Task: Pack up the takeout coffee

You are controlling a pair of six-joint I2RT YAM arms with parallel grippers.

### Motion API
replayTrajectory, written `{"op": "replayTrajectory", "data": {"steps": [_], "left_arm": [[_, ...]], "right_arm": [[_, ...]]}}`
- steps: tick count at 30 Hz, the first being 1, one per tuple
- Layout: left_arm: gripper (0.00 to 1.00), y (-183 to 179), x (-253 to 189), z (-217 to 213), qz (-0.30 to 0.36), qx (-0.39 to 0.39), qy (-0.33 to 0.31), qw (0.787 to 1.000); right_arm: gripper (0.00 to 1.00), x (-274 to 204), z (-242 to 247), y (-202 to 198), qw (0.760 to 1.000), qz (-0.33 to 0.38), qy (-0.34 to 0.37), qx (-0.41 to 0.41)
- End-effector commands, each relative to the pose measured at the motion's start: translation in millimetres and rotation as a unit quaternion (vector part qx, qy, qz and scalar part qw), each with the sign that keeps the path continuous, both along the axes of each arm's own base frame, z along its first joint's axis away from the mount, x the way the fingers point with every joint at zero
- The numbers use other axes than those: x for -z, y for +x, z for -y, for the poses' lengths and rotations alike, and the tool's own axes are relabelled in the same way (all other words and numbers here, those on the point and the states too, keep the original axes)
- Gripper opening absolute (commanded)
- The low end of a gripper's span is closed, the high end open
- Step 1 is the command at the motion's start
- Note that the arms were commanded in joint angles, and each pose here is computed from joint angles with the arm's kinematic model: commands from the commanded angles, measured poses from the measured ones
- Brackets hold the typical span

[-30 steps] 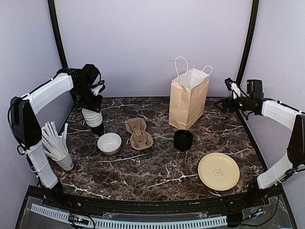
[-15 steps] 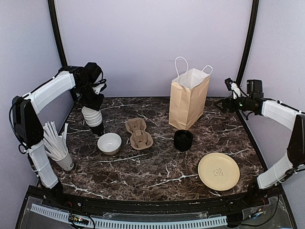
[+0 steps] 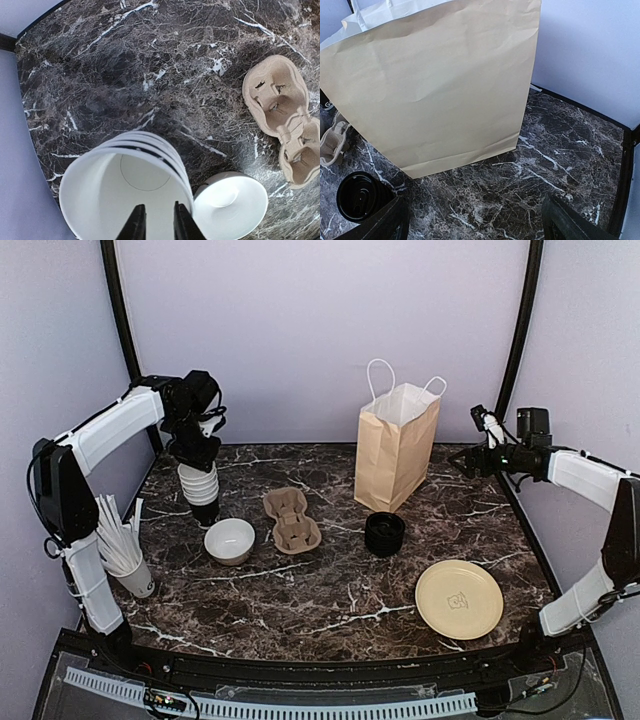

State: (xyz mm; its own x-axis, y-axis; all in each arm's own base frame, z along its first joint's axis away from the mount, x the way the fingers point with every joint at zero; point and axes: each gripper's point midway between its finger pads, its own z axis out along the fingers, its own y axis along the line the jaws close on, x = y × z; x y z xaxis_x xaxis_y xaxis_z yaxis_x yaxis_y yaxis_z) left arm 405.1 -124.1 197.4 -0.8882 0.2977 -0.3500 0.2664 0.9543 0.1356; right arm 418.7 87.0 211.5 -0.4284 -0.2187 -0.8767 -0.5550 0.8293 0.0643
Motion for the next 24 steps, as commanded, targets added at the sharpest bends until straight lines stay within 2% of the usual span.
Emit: {"op": "replayTrajectory", "data": {"steps": [1, 6, 18, 24], "left_arm": [[0.28, -6.8, -17.9, 0.3, 0.013, -0.001, 0.019, 1.0], [0.31, -11.7, -28.9, 5.5, 0.023, 0.001, 0.016, 1.0], [0.34, -12.9, -14.8, 3.7, 0.011, -0.006, 0.028, 1.0], [0.25, -14.1, -6.9, 4.1, 0.002, -0.005, 0.031, 1.0]], "right_arm": [[0.92, 3.6, -0.1, 3.1, 1.0, 0.009, 0.0, -0.005], [0.92, 7.9, -1.5, 3.9, 1.0, 0.002, 0.001, -0.008], [0.92, 8.8, -0.4, 3.5, 1.0, 0.003, -0.006, -0.007], [0.92, 8.9, -0.4, 3.3, 1.0, 0.003, -0.006, -0.007]]}}
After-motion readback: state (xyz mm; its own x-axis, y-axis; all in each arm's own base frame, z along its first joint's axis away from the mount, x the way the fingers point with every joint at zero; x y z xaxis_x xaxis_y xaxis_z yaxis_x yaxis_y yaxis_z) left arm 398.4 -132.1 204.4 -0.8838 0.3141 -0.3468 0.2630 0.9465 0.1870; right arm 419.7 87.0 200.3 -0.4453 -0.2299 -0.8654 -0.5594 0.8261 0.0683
